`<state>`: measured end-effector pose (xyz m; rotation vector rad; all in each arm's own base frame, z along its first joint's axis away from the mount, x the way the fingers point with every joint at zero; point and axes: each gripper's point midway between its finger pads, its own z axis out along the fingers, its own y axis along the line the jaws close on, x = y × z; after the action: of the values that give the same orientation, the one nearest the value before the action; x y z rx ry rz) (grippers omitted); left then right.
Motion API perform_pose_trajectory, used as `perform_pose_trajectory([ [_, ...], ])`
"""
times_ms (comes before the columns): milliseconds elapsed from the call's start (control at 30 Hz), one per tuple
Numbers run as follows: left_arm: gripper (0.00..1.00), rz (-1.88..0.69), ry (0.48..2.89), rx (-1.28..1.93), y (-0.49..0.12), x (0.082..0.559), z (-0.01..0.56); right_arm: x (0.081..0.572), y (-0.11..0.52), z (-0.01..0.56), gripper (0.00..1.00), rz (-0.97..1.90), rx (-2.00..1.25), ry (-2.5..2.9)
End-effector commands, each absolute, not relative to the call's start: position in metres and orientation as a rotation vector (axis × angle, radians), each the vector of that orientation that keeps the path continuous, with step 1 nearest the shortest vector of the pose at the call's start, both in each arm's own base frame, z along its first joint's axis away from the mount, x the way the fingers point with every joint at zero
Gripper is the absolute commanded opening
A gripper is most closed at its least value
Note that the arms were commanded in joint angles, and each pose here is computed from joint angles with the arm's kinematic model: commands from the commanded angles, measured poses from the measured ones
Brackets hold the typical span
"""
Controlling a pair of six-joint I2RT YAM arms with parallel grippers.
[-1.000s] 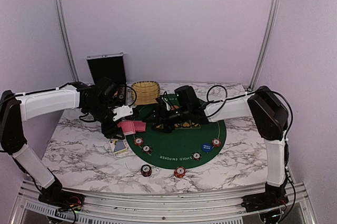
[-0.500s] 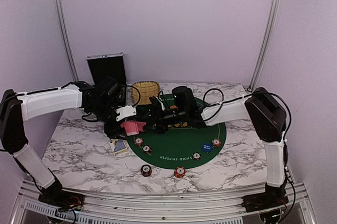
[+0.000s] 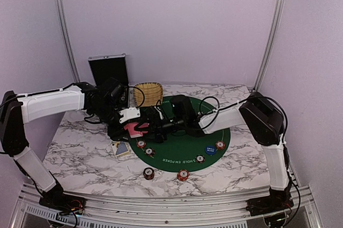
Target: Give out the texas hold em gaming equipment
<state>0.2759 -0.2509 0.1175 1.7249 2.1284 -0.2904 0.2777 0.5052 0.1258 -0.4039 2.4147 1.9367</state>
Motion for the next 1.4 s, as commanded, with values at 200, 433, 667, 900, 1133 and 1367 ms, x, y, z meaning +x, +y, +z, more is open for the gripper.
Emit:
perform_pose_trajectory([
  [200, 0.25, -0.312, 2.118, 1.736, -0.258, 0.275, 0.122, 0.273, 0.53, 0.141, 0.81, 2.03, -0.471, 2.331],
  [433, 0.25, -0.306, 2.116, 1.743, -0.258, 0.275, 0.122, 0.273, 0.543, 0.133, 0.81, 2.05, -0.482, 2.342],
  [667, 0.25, -0.309, 2.123, 1.747, -0.258, 0.274, 0.12, 0.272, 0.551, 0.127, 0.82, 2.06, -0.497, 2.355],
  [900, 0.25, -0.3, 2.12, 1.753, -0.257, 0.273, 0.12, 0.275, 0.548, 0.109, 0.82, 1.999, -0.481, 2.425],
  [1133, 0.25, -0.289, 2.116, 1.755, -0.254, 0.272, 0.121, 0.288, 0.523, 0.102, 0.76, 1.875, -0.442, 2.473],
  [1367, 0.24, -0.284, 2.119, 1.757, -0.254, 0.271, 0.12, 0.287, 0.51, 0.106, 0.63, 1.864, -0.431, 2.468],
])
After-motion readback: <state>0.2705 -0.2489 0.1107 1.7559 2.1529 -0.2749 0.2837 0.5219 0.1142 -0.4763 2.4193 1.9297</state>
